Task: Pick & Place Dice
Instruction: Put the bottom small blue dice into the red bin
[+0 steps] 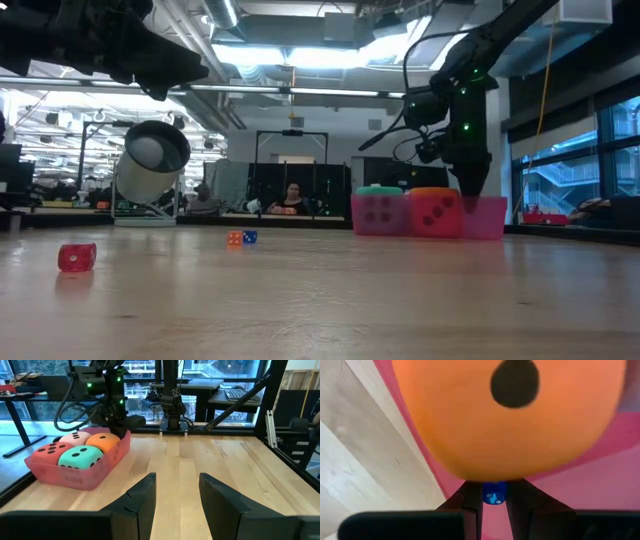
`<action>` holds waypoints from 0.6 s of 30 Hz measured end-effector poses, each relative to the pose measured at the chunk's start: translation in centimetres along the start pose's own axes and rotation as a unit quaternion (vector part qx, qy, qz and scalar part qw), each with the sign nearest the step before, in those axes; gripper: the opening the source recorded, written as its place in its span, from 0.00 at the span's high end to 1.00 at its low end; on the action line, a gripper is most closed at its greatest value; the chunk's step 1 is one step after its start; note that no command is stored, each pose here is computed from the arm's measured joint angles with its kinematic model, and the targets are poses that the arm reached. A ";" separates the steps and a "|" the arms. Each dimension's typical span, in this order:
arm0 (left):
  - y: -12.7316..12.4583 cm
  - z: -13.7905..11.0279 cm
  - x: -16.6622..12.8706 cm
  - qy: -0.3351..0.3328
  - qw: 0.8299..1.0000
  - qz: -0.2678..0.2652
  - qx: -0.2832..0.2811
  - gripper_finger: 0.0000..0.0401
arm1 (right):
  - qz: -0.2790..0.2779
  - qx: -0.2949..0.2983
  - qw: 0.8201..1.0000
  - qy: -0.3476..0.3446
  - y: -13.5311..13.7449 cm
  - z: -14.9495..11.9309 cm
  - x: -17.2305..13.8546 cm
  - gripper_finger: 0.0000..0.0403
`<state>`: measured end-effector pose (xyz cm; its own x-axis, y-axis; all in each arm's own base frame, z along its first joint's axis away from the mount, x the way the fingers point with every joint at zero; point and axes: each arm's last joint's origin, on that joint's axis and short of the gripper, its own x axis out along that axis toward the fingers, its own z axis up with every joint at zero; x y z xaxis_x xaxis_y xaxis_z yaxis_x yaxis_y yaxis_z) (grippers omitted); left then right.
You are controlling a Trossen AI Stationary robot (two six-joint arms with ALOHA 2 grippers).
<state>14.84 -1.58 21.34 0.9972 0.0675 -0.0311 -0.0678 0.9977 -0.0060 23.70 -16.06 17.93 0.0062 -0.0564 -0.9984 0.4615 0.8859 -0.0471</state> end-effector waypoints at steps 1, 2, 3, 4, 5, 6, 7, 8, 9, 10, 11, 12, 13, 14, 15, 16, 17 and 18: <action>0.0 0.0 0.0 0.000 1.000 0.000 0.000 0.64 | 0.000 0.000 1.000 0.001 0.0 0.1 0.3 0.87; 0.0 0.0 0.0 0.000 1.000 0.000 0.000 0.64 | 0.001 -0.001 1.000 0.005 0.0 0.3 0.6 0.87; 0.0 0.0 0.0 0.000 1.000 0.000 0.000 0.64 | 0.002 -0.002 1.000 0.011 0.0 0.3 0.9 0.87; 0.0 0.0 0.0 0.000 1.000 0.000 -0.001 0.64 | 0.003 -0.003 1.000 0.015 0.0 0.4 1.2 0.87; 0.0 0.0 0.0 0.000 1.000 0.000 -0.001 0.64 | 0.003 -0.003 1.000 0.020 0.0 0.4 1.4 0.87; 0.0 0.0 0.0 0.000 1.000 0.000 -0.001 0.64 | 0.002 -0.004 1.000 0.024 0.0 0.5 1.7 0.87; 0.0 0.0 0.0 0.000 1.000 0.000 -0.001 0.64 | 0.003 -0.005 1.000 0.027 0.0 0.5 1.9 0.87; 0.0 0.0 0.0 0.000 1.000 0.000 -0.001 0.64 | 0.003 -0.005 1.000 0.030 0.0 0.6 2.1 0.87; 0.0 0.0 0.0 0.000 1.000 0.000 -0.001 0.64 | 0.003 -0.005 1.000 0.030 0.0 0.6 2.2 0.87; 0.0 0.0 0.0 0.000 1.000 0.000 -0.001 0.64 | 0.003 -0.006 1.000 0.029 0.0 0.7 2.3 0.87; 0.0 0.0 0.0 0.000 1.000 0.000 -0.001 0.64 | 0.003 -0.009 1.000 0.028 0.0 0.8 2.4 0.87; 0.0 0.0 0.0 0.000 1.000 0.000 -0.001 0.64 | 0.003 -0.012 1.000 0.027 0.0 0.8 2.4 0.87; 0.0 0.0 0.0 0.000 1.000 0.000 -0.001 0.64 | 0.002 -0.014 1.000 0.025 0.0 0.9 2.5 0.87; 0.0 0.0 0.0 0.000 1.000 0.000 -0.001 0.64 | 0.002 -0.014 1.000 0.022 0.0 0.9 2.5 0.87; 0.0 0.0 0.0 0.000 1.000 0.000 -0.001 0.64 | 0.002 -0.014 1.000 0.022 0.0 0.9 2.5 0.87; 0.0 0.0 0.0 0.000 1.000 0.000 -0.001 0.64 | 0.002 -0.014 1.000 0.022 0.0 0.9 2.5 0.87; 0.0 0.0 0.0 0.000 1.000 0.000 -0.001 0.64 | 0.002 -0.014 1.000 0.022 0.0 0.9 2.5 0.86; 0.0 0.0 0.0 0.000 1.000 0.000 -0.001 0.64 | 0.002 -0.014 1.000 0.022 0.0 0.9 2.5 0.86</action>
<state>14.83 -1.58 21.34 0.9973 0.0672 -0.0311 -0.0674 0.9977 -0.0083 24.54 -16.63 15.49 -0.0307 -0.0329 -0.9990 0.4357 0.8991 -0.0430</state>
